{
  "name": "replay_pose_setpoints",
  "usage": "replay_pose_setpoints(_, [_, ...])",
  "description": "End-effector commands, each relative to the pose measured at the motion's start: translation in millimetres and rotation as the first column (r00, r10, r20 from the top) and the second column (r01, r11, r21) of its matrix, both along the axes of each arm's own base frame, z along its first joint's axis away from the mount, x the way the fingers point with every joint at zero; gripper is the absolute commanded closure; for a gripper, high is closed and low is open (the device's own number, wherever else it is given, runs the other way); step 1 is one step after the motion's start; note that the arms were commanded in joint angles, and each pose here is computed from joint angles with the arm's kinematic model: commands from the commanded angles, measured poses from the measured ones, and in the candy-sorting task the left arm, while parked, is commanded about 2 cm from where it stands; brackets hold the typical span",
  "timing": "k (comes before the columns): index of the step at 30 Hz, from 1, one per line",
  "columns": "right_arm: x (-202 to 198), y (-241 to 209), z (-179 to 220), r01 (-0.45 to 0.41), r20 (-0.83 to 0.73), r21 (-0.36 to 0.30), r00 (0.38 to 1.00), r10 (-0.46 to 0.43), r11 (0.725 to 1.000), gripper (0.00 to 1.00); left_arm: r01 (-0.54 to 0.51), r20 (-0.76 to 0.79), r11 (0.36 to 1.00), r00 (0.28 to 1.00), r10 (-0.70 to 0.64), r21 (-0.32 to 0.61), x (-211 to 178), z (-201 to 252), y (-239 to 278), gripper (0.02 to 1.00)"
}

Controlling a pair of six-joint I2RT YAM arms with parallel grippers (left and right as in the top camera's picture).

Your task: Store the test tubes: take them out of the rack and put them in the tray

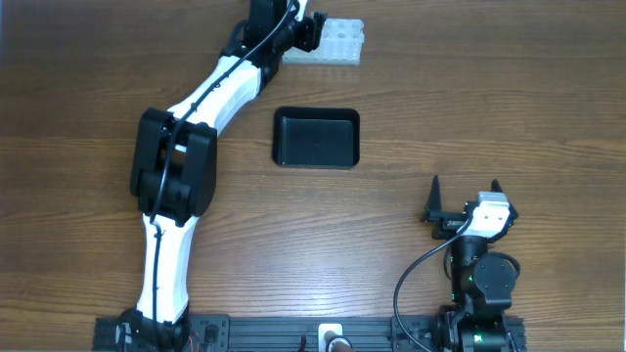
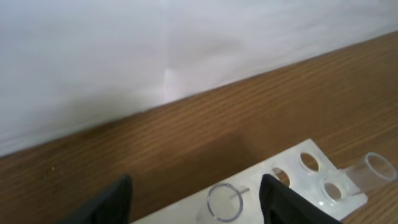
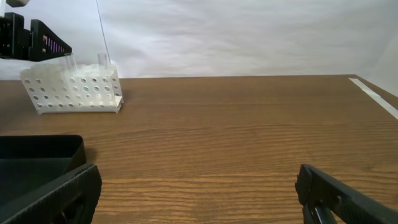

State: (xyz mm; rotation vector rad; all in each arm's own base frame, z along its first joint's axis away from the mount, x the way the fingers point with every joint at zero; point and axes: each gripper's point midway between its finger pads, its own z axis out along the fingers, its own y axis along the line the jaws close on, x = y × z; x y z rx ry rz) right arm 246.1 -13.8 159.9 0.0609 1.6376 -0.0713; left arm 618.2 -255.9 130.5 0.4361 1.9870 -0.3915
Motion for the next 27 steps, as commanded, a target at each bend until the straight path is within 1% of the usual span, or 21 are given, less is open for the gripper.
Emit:
replay_pose_setpoints(1, [-0.3, -0.9, -1.8, 0.003, 0.0, 0.003, 1.0, -0.003, 1.0, 0.007, -0.004, 0.024, 1.0, 1.0, 0.004, 0.01, 7.6, -4.5, -0.5, 0.386])
replay_pose_setpoints(5, [-0.3, -0.9, -1.8, 0.003, 0.0, 0.003, 1.0, -0.003, 1.0, 0.009, -0.003, 0.027, 1.0, 1.0, 0.003, 0.009, 8.2, -6.4, -1.5, 0.417])
replay_pose_setpoints(13, [-0.3, -0.9, -1.8, 0.003, 0.0, 0.003, 1.0, -0.003, 1.0, 0.009, -0.01, 0.026, 1.0, 1.0, 0.01, 0.012, 8.7, -7.4, -0.4, 0.549])
replay_pose_setpoints(22, [-0.3, -0.9, -1.8, 0.003, 0.0, 0.003, 1.0, -0.003, 1.0, 0.009, 0.0, 0.019, 1.0, 1.0, 0.0, 0.015, 8.4, -22.7, -7.2, 0.549])
replay_pose_setpoints(25, [-0.3, -0.9, -1.8, 0.003, 0.0, 0.003, 1.0, -0.003, 1.0, 0.009, 0.003, 0.02, 1.0, 1.0, -0.003, 0.015, 7.7, -22.6, -9.7, 0.564])
replay_pose_setpoints(27, [-0.3, -0.9, -1.8, 0.003, 0.0, 0.003, 1.0, -0.003, 1.0, 0.009, 0.003, 0.028, 1.0, 1.0, -0.004, 0.012, 8.5, -20.7, -10.0, 0.597])
